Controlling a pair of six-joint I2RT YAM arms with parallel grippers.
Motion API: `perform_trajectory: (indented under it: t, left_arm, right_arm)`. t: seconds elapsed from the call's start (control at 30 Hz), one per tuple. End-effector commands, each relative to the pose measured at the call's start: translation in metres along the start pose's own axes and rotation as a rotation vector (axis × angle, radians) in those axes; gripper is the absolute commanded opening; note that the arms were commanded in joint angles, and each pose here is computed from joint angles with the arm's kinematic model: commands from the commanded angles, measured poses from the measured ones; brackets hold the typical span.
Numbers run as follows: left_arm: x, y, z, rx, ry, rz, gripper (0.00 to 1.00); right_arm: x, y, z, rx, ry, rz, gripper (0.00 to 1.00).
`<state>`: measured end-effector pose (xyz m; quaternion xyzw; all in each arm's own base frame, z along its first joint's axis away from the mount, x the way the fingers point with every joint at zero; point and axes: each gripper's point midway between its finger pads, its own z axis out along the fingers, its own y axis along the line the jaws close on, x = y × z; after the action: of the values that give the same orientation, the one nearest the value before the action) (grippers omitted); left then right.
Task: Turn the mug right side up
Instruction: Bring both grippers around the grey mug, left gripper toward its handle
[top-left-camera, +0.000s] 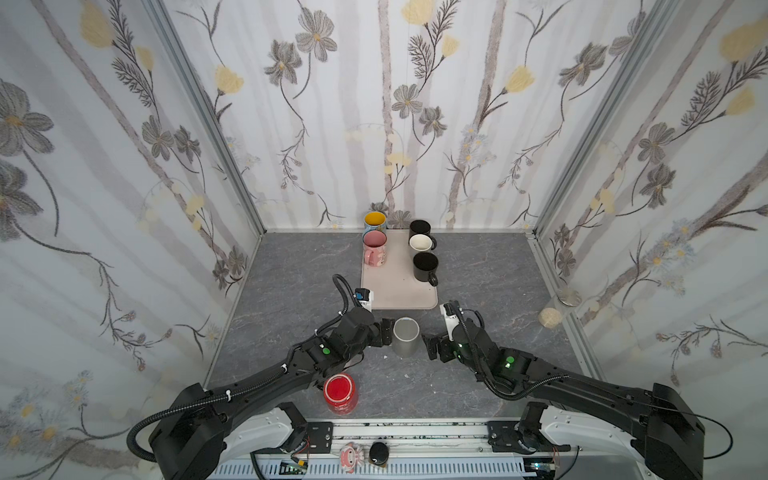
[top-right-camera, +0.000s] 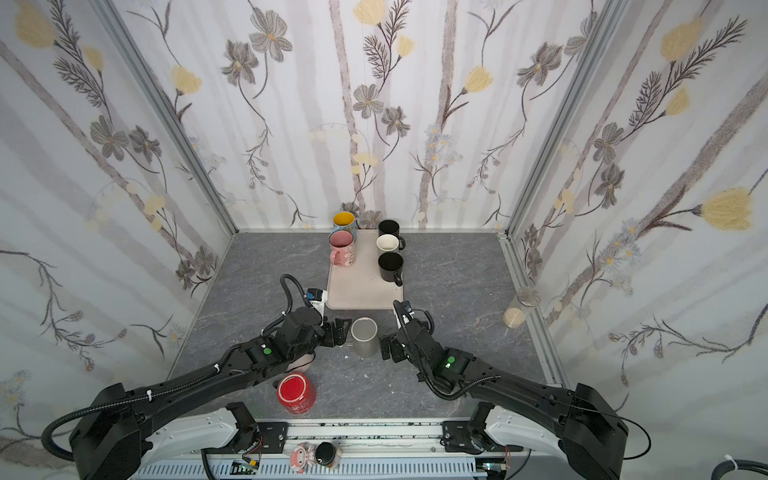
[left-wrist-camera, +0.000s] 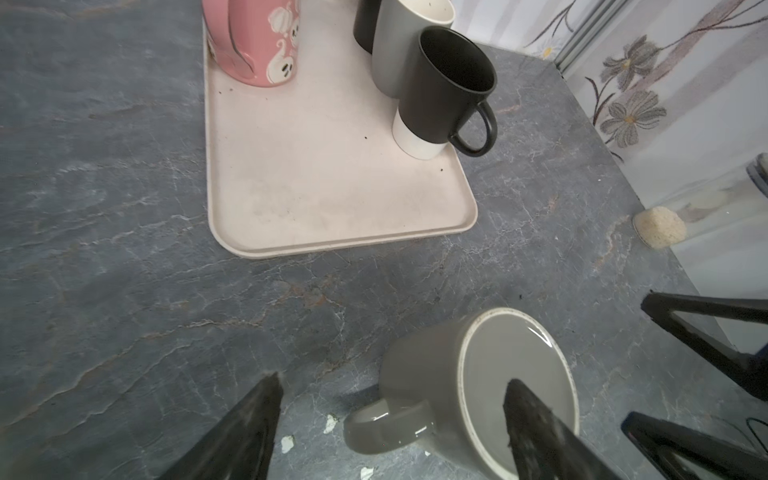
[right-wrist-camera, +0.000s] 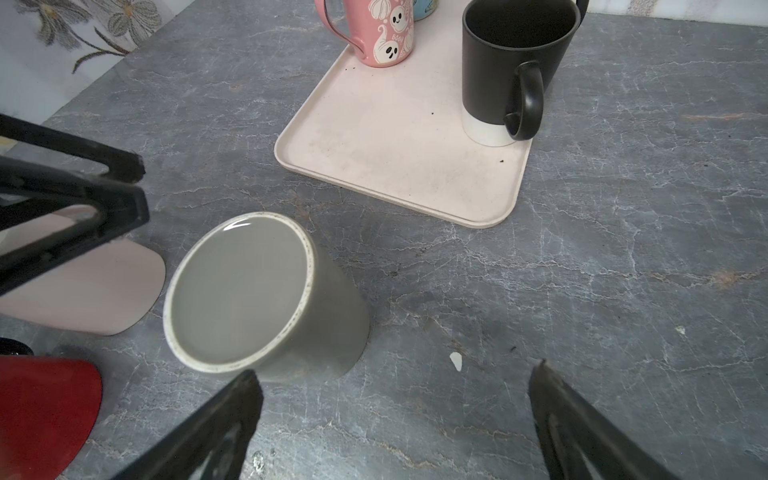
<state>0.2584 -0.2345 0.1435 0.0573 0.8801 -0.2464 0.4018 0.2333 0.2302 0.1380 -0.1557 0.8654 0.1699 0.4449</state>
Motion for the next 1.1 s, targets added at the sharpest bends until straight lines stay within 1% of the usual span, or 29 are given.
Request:
perform_trajectory:
  t: [0.0,0.1,0.27,0.37,0.43,0.63,0.8,0.93,1.0,1.07]
  left_arm:
    - [0.002,-0.023,-0.001,0.125,0.025,-0.023,0.81]
    - [0.003,-0.033,-0.002,0.170,0.049,-0.044,0.73]
    - [0.022,-0.032,0.003,0.159,0.139,-0.057,0.68]
    - [0.033,-0.035,0.006,0.153,0.170,-0.042,0.66]
    - [0.035,-0.042,0.007,0.177,0.175,-0.036,0.64]
    - [0.033,-0.072,0.009,0.280,0.177,-0.012,0.63]
    - [0.036,-0.104,0.012,0.436,0.204,-0.027,0.62]
    - [0.036,-0.122,0.011,0.513,0.226,-0.015,0.62]
    - [0.034,-0.124,0.006,0.522,0.214,-0.006,0.66]
    - [0.029,-0.119,0.001,0.505,0.189,0.002,0.73]
  right_arm:
    - [-0.006,-0.001,-0.002,-0.005,-0.031,0.031,1.00]
    - [-0.004,-0.006,-0.003,0.007,-0.034,0.037,1.00]
    - [-0.002,-0.008,-0.003,0.001,-0.033,0.044,1.00]
    - [-0.002,-0.011,-0.004,0.007,-0.040,0.048,1.00]
    - [-0.004,-0.012,-0.005,0.010,-0.048,0.050,1.00]
    - [-0.004,-0.020,-0.010,0.022,-0.061,0.059,1.00]
    - [0.001,-0.026,-0.013,0.036,-0.064,0.072,1.00]
    - [0.001,-0.030,-0.017,0.041,-0.075,0.087,1.00]
    - [-0.001,-0.032,-0.019,0.041,-0.083,0.094,1.00]
    - [-0.003,-0.033,-0.022,0.039,-0.090,0.098,1.00]
